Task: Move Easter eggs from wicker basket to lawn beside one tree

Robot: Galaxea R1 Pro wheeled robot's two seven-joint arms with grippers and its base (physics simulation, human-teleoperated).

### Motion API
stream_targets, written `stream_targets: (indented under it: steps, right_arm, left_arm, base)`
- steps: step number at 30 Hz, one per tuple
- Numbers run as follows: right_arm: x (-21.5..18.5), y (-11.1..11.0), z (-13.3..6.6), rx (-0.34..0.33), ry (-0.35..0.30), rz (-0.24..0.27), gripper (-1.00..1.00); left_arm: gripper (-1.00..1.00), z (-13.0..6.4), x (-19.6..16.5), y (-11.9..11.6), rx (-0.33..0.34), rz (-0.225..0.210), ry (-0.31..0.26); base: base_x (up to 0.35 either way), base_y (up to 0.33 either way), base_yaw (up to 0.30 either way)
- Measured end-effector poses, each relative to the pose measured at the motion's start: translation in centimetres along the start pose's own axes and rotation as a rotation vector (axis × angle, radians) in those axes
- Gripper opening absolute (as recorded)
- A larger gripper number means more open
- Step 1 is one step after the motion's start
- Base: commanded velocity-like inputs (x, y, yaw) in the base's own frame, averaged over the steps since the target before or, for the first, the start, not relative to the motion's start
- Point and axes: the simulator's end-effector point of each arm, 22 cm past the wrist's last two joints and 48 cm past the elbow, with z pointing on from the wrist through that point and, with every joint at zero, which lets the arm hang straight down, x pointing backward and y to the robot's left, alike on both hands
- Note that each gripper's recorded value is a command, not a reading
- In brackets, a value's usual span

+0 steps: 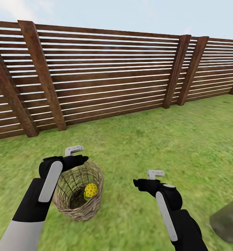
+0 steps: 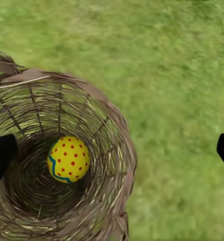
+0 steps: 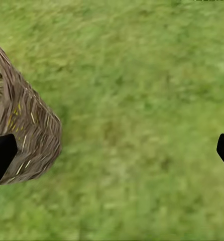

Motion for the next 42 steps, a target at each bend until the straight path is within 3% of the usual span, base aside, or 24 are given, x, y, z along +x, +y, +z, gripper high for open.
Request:
stream_targets:
  steps: [11, 30, 42]
  right_arm:
    - [-0.2, 0.0, -0.2, -0.001, -0.004, -0.001, 1.0]
    - [-0.2, 0.0, -0.2, -0.001, -0.005, -0.001, 1.0]
    - [-0.2, 0.0, -0.2, 0.0, -0.005, 0.0, 1.0]
  left_arm:
    - [1.0, -0.2, -0.2, 0.0, 0.0, 0.0, -0.005]
    - [1.0, -0.1, 0.0, 0.2, -0.005, -0.004, 0.0]
    - [1.0, -0.2, -0.5, 1.5, -0.022, -0.038, -0.009]
  base:
    - [0.121, 0.169, -0.078]
    - [0.057, 0.013, -0.002]
    - [0.01, 0.0, 0.0]
